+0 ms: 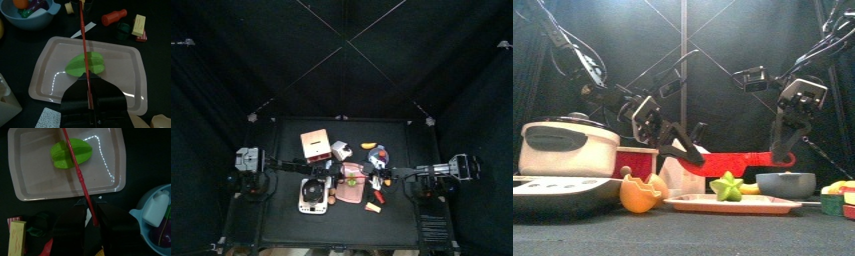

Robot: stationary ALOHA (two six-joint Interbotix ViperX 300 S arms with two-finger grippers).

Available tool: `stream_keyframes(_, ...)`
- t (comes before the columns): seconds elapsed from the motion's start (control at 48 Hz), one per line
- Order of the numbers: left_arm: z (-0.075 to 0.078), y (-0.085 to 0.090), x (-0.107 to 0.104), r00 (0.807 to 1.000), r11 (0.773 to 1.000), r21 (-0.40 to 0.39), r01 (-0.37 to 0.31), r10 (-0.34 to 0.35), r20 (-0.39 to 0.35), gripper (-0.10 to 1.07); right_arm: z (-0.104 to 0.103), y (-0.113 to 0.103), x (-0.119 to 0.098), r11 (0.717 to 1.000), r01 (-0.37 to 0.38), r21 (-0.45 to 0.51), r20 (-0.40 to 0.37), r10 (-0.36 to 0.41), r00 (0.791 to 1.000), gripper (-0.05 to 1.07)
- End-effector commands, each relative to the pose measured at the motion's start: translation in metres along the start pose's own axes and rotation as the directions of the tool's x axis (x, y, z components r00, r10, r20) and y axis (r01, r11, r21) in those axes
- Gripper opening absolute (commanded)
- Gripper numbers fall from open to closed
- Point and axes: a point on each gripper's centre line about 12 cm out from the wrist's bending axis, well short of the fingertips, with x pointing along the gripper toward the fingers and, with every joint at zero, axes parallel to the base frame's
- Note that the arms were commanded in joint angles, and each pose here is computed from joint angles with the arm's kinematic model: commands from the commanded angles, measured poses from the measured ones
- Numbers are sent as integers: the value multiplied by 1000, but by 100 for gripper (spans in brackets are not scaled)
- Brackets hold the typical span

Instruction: Cut starfruit

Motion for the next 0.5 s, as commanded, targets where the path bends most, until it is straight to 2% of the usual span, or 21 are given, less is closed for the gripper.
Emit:
stream_keyframes(0.0,8,-4,1,1000,1000,7,10,-10,22,26,5,-3,-2,1000,5,17,12,-5,1000,56)
stream_keyframes(0.479,2,-3,6,1000,1000,-24,-3,3,-4,26,1,1,8,1000,0,28,-26,1,1000,56)
